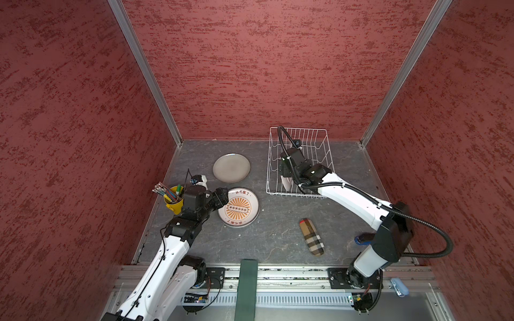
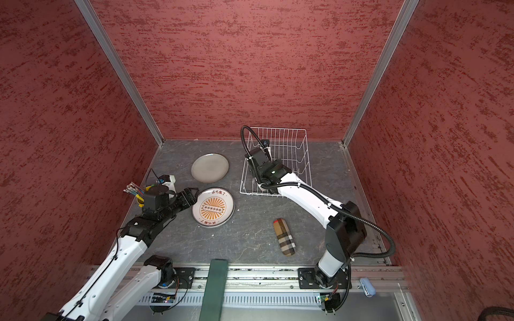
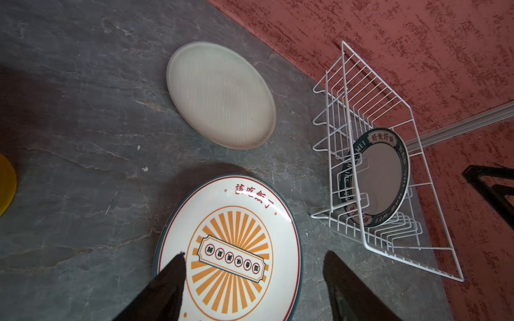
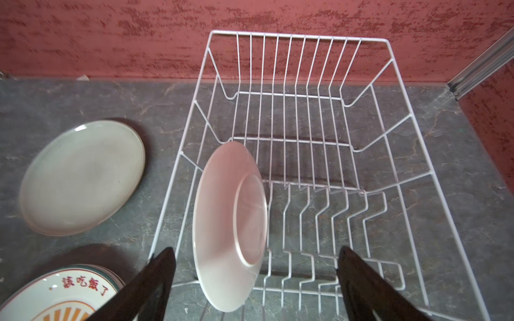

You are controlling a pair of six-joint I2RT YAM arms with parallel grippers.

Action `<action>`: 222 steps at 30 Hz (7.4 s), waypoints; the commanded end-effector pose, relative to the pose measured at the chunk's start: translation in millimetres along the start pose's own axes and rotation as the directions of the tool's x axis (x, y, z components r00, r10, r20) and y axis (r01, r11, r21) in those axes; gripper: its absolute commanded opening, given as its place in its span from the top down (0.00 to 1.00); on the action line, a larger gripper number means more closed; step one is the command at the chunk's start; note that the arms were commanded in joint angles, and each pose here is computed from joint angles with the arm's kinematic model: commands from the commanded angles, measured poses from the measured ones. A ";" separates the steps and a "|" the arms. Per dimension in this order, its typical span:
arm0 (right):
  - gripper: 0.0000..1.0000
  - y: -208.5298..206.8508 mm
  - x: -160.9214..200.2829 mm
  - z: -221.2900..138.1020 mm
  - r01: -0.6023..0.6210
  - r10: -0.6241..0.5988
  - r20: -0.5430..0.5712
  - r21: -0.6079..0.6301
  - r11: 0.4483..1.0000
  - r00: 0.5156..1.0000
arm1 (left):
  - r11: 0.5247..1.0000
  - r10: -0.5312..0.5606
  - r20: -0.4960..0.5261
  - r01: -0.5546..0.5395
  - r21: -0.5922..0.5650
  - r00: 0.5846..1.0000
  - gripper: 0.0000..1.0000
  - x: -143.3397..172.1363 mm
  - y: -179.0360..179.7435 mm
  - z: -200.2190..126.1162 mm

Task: Unload the plates from the dish rack
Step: Pick up the plate from the dish rack, then place the plate among the plates.

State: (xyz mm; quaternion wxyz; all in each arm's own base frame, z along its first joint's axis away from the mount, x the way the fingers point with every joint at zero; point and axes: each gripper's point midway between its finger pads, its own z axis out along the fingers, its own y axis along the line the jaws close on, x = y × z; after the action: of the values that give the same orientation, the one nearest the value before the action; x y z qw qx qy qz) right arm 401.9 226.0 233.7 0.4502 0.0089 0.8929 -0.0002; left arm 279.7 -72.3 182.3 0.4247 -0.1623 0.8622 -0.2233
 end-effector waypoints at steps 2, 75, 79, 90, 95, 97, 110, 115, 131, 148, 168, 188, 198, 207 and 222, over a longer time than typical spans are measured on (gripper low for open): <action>0.11 0.3 -16.1 -6.2 0.084 -0.087 0.028 0.109 0.991 0.996 | 0.999 0.010 -0.059 -0.008 0.039 0.998 0.22 6.2 -8.5 9.1; 0.97 35.7 33.9 64.6 0.570 -0.563 -0.173 0.469 0.674 0.808 | 0.987 -0.086 -0.129 0.102 0.121 0.988 0.23 25.7 -8.9 36.3; 1.00 34.9 27.5 60.1 0.551 -0.556 -0.149 0.478 0.684 0.818 | 0.987 -0.086 -0.126 0.102 0.126 0.988 0.23 23.5 -10.3 35.7; 1.00 26.7 -22.8 19.6 0.424 -0.509 0.030 0.511 0.747 0.860 | 0.985 -0.090 -0.121 0.106 0.133 0.989 0.23 18.6 -13.4 33.2; 1.00 19.1 -43.2 -1.3 0.360 -0.476 0.100 0.527 0.770 0.874 | 0.985 -0.090 -0.120 0.106 0.138 0.989 0.23 18.1 -14.3 32.4; 1.00 14.6 -50.8 -11.2 0.332 -0.460 0.125 0.534 0.778 0.879 | 0.984 -0.091 -0.118 0.107 0.143 0.989 0.23 17.2 -15.4 31.8; 1.00 25.9 -71.6 -61.7 0.036 -0.059 0.398 0.065 0.997 0.915 | 0.894 -0.281 -0.168 0.321 0.313 0.945 0.23 8.2 -16.4 36.7; 1.00 47.7 -63.2 -64.8 -0.047 0.103 0.366 -0.159 0.986 0.925 | 0.875 -0.293 -0.183 0.341 0.345 0.938 0.23 5.2 -19.5 35.6; 1.00 136.5 -26.1 -63.1 -0.122 0.216 0.089 -0.596 0.793 0.972 | 0.831 -0.338 -0.189 0.386 0.399 0.922 0.24 -3.0 -26.3 33.9; 1.00 170.9 2.8 -66.5 -0.221 0.224 -0.100 -0.755 0.618 0.969 | 0.822 -0.388 -0.178 0.426 0.377 0.905 0.46 -2.1 -11.7 38.4; 0.40 159.3 -0.6 -56.6 -0.283 0.225 -0.189 -0.796 0.535 0.956 | 0.860 -0.383 -0.097 0.394 0.324 0.918 1.00 -5.8 1.5 24.0; 0.30 130.2 -8.0 -48.2 -0.215 0.215 -0.092 -0.713 0.667 0.972 | 0.935 -0.331 -0.120 0.343 0.090 0.936 1.00 51.3 50.9 18.9; 0.30 129.3 -6.1 -46.8 -0.216 0.213 -0.094 -0.708 0.672 0.973 | 0.945 -0.311 -0.176 0.324 0.051 0.934 1.00 65.7 59.9 29.4; 0.30 127.5 -4.2 -44.4 -0.214 0.210 -0.093 -0.698 0.683 0.973 | 0.942 -0.315 -0.197 0.330 0.052 0.929 1.00 68.4 61.0 37.7; 0.30 128.5 -3.2 -42.4 -0.214 0.207 -0.095 -0.696 0.685 0.974 | 0.946 -0.309 -0.213 0.322 0.029 0.927 1.00 73.2 66.4 43.7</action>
State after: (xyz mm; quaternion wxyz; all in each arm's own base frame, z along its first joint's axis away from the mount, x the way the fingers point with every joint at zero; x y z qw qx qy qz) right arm 368.8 361.2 258.0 0.4011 -0.0650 0.8216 0.3998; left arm 258.1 -60.5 67.1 0.2774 -0.2790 0.8596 -0.3260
